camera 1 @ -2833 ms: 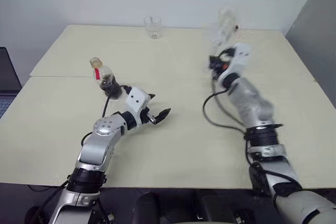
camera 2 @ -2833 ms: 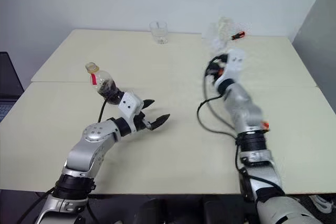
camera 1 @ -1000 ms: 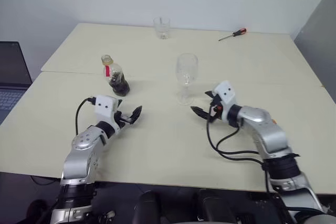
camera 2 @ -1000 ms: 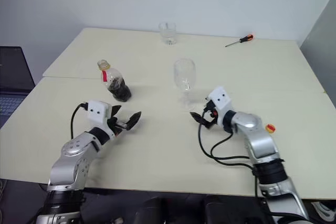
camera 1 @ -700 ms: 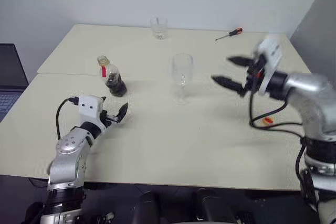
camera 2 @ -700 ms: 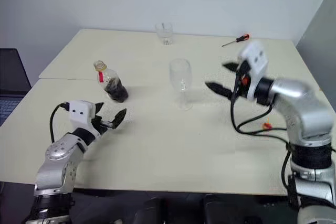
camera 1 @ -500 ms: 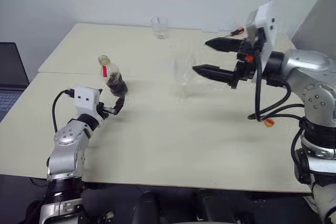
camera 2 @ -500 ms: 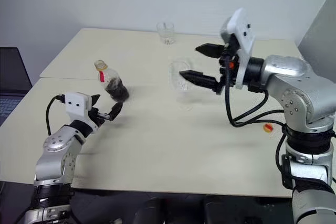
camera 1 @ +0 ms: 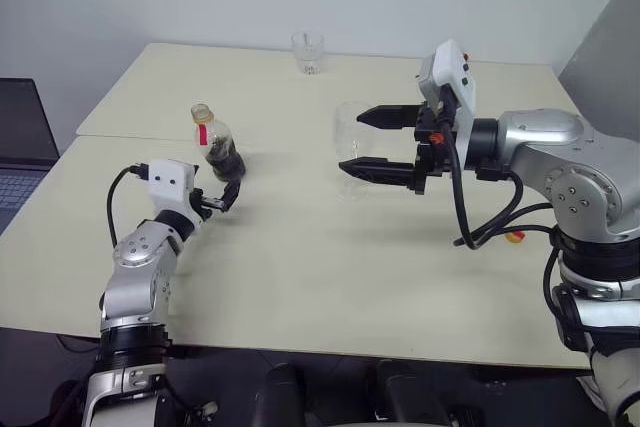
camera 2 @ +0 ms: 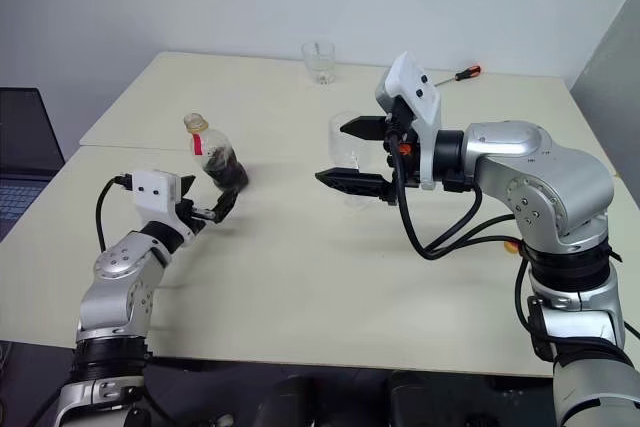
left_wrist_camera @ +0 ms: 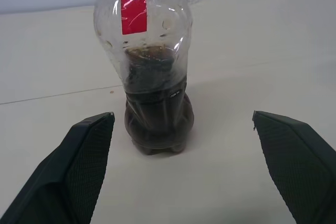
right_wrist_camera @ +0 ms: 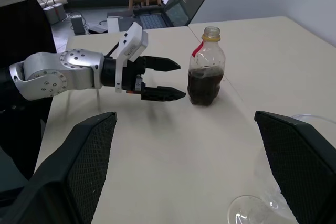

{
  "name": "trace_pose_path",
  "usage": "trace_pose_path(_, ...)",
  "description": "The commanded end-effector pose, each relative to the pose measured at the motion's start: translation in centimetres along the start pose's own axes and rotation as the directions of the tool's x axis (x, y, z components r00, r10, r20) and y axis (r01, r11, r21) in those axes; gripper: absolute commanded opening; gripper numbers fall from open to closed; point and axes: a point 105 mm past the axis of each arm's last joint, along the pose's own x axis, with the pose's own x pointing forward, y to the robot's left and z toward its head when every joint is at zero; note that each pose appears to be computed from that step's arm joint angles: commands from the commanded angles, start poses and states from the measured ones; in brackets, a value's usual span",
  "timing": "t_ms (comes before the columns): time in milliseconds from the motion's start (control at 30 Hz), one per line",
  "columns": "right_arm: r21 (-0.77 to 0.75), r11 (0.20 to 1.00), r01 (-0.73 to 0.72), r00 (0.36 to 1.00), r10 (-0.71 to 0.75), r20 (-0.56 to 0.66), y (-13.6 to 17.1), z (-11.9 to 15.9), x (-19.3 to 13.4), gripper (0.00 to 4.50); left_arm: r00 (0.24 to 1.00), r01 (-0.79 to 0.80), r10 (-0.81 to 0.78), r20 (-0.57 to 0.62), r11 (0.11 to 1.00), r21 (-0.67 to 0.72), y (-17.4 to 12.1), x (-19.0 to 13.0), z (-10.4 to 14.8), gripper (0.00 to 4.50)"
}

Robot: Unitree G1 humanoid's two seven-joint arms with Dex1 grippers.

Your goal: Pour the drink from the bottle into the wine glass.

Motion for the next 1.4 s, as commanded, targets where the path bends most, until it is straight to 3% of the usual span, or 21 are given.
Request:
trace_pose_path(33, -0.073, 0.997, -0.014, 0.999, 0.017, 0.044, 0.8, 1.9, -0.1, 4.49, 0.998, -0.018, 0.016, 0.054, 0.999, 0.038, 0.3, 0.7, 1.7, 4.50)
trace_pose_path(433, -0.081, 0.997, 0.010, 0.999, -0.007, 0.041, 0.8, 1.9, -0.1, 4.49, 0.999, -0.014, 0.012, 0.042, 0.998, 0.055, 1.6, 3.9, 1.8, 4.50)
trace_pose_path(867, -0.076, 0.995, 0.058, 0.998, -0.058, 0.009, 0.7, 1.5, -0.5, 4.49, 0.998, 0.056, -0.057, 0.014, 0.998, 0.039, 0.1, 7.4, 0.9, 4.50)
trace_pose_path(967, -0.075, 0.994, 0.073, 0.997, -0.073, -0.001, 0.6, 1.4, -0.7, 4.50, 0.998, 0.061, -0.062, 0.027, 0.998, 0.024, -0.3, 7.8, 1.2, 3.90)
trace_pose_path(1233, -0.076, 0.991, 0.107, 0.994, -0.108, -0.018, 0.3, 1.2, -1.0, 4.50, 0.996, 0.066, -0.067, 0.049, 0.997, 0.035, -0.8, 8.3, 1.9, 1.51)
trace_pose_path(1400, -0.063, 0.987, 0.150, 0.988, -0.151, -0.015, -0.2, 0.9, -1.6, 4.50, 0.992, 0.071, -0.076, 0.098, 0.996, 0.059, -0.5, 8.8, 4.2, 1.03)
